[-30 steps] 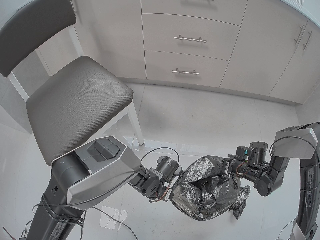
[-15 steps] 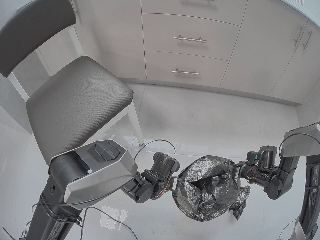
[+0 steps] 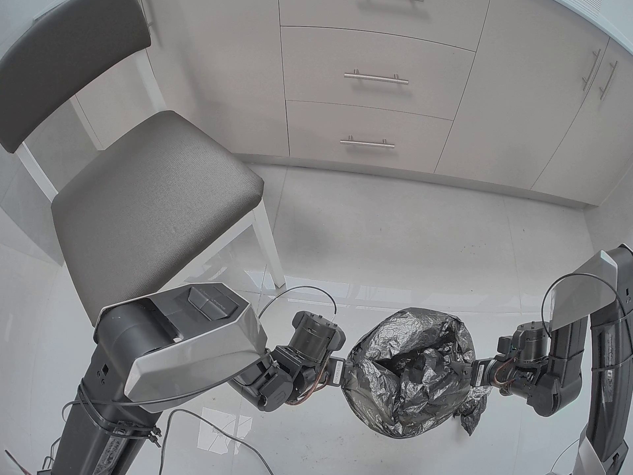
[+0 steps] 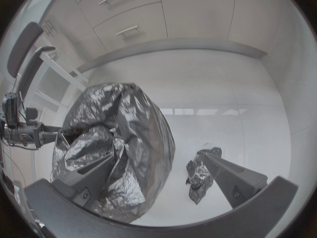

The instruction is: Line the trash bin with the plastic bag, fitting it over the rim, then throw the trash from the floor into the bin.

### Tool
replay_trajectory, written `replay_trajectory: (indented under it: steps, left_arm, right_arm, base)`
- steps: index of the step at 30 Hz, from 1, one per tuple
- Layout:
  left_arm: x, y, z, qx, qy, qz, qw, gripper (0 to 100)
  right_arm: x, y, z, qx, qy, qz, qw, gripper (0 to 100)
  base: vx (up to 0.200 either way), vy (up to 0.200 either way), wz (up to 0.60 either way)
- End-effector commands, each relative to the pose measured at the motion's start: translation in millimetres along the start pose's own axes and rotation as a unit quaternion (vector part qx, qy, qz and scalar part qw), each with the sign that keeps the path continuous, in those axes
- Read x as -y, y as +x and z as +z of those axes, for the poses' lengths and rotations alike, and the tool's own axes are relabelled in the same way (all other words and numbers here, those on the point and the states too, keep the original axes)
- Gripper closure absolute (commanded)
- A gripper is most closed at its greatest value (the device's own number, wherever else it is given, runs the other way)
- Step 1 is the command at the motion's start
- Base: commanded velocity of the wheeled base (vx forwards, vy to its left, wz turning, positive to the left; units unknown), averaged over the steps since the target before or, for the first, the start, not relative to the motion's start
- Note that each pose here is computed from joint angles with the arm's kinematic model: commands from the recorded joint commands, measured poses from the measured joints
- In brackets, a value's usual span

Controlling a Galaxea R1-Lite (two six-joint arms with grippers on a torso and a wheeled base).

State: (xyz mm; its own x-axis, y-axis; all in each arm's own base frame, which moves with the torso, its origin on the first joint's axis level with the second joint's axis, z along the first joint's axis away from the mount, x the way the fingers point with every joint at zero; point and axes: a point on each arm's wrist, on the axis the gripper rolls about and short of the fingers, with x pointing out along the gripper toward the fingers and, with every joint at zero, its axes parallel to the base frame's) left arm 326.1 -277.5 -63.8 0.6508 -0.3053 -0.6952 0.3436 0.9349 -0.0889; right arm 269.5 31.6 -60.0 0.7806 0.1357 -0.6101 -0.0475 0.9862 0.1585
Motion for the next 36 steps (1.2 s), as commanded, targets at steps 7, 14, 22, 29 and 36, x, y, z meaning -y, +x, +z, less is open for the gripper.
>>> replay_trajectory:
  steps: [7,14,22,29,36]
  left_arm:
    - [0,0,-1,-0.002,0.002,0.001,1.0,0]
    - [0,0,-1,-0.003,0.003,0.0,1.0,0]
    - [0,0,-1,-0.003,0.003,0.0,1.0,0]
    - [0,0,0,0.0,0.002,0.0,1.0,0]
    - [0,1,-1,0.002,0.001,0.0,1.0,0]
  right_arm:
    - [4,11,-29,-0.053,-0.011,-0.007,0.9985,0]
    - [4,15,-28,-0.047,-0.016,-0.005,0.9987,0]
    - [-3,-2,-21,-0.045,-0.037,0.007,0.9983,0]
    - [-46,-48,5,0.008,-0.054,0.076,0.9956,0]
    - [-69,-37,-13,-0.022,-0.066,0.103,0.9923,0]
  base:
    - [0.0,0.0,0.0]
    - [0.0,0.0,0.0]
    - [0.0,0.0,0.0]
    - [0.0,0.0,0.0]
    - [0.0,0.0,0.0]
